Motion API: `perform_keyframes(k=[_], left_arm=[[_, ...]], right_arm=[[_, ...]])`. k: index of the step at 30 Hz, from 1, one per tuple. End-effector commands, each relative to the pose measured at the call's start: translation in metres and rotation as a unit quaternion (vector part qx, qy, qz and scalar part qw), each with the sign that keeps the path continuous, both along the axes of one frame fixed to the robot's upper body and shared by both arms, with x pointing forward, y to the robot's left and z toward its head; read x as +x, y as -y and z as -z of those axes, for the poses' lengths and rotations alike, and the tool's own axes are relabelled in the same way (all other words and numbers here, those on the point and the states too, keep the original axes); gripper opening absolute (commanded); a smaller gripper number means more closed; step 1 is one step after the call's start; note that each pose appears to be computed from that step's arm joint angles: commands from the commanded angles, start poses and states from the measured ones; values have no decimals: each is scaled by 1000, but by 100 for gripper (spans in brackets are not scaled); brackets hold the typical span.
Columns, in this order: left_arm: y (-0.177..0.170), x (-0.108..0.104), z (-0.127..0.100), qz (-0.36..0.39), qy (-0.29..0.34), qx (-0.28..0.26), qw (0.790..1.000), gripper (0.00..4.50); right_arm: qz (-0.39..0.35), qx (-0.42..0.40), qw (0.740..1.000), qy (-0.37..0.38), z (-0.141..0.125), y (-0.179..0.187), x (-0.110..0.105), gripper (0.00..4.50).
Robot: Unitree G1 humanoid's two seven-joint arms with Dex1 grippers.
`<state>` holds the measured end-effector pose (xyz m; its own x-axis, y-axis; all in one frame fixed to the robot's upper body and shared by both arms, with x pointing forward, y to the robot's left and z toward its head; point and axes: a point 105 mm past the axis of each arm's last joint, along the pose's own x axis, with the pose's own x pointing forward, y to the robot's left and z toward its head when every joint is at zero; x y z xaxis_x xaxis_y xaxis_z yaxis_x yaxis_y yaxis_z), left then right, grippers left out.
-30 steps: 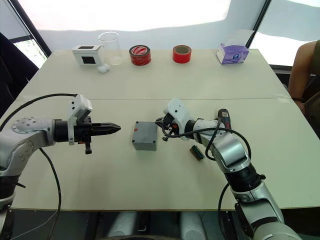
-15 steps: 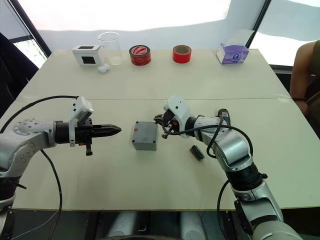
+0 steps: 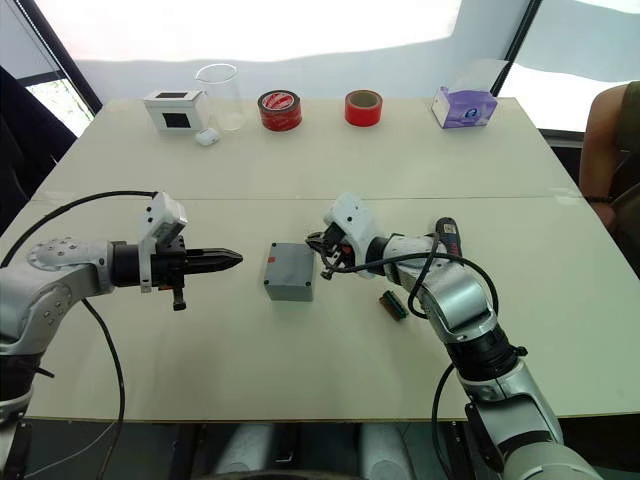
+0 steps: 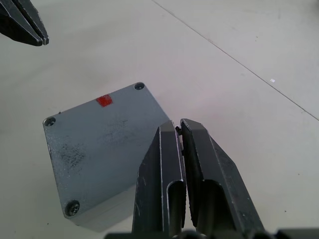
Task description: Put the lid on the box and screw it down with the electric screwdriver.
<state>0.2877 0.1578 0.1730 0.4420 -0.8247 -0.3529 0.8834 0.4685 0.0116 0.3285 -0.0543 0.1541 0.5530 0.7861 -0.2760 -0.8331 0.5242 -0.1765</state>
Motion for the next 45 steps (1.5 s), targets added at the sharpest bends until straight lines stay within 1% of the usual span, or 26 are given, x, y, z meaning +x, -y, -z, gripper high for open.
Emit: perform_keyframes(k=[1, 16, 19, 21, 22, 23, 25, 26, 30, 34, 35, 36, 37, 39, 40, 41, 42, 44, 45], left_arm=[[1, 0, -8, 5, 18, 0, 1000, 0], [2, 0, -8, 8, 20, -1, 1000, 0], [3, 0, -9, 8, 21, -2, 1000, 0], [4, 0, -10, 9, 23, -4, 1000, 0], [4, 0, -11, 10, 24, -6, 1000, 0], [5, 1, -11, 10, 24, -8, 1000, 0], [6, 1, -14, 11, 26, -13, 1000, 0], [7, 1, -16, 12, 28, -18, 999, 0], [18, 0, -32, 33, 39, -48, 998, 0], [31, -2, -42, 60, 55, -47, 996, 0], [33, -2, -44, 65, 58, -46, 995, 0], [36, -3, -45, 71, 60, -46, 995, 0], [37, -4, -46, 74, 61, -47, 994, 0], [51, -13, -46, 113, 70, -38, 990, 0], [58, -17, -45, 132, 73, -30, 988, 0], [62, -21, -43, 149, 78, -19, 986, 0], [63, -21, -40, 158, 79, -9, 984, 0], [62, -18, -34, 167, 78, 7, 983, 0], [61, -15, -32, 170, 78, 14, 982, 0]], right_arm=[[-9, 4, 1000, 18, -7, -3, -2, 9], [-3, -5, 1000, 10, 2, -1, -1, 9], [0, -6, 1000, 11, 2, 0, 0, 85], [3, -8, 1000, 13, 1, 1, 1, 179], [4, -8, 1000, 14, 1, 2, 1, 211], [6, -8, 1000, 15, 0, 3, 2, 257], [10, -11, 1000, 19, -2, 5, 3, 326], [12, -9, 1000, 19, -4, 6, 3, 367], [37, 35, 999, 13, -28, 19, 6, 367], [80, 57, 995, -1, -51, 48, 6, 367], [86, 56, 995, -3, -55, 55, 4, 429], [94, 52, 994, -6, -59, 62, 3, 444], [100, 50, 994, -8, -61, 67, 2, 444], [169, 13, 985, -34, -69, 107, 5, 444], [217, -7, 974, -60, -70, 128, 6, 444], [272, -44, 956, -103, -62, 152, 5, 444], [299, -82, 941, -136, -52, 168, -1, 444], [320, -112, 919, -201, -37, 184, -15, 444], [330, -115, 912, -217, -34, 190, -17, 444]])
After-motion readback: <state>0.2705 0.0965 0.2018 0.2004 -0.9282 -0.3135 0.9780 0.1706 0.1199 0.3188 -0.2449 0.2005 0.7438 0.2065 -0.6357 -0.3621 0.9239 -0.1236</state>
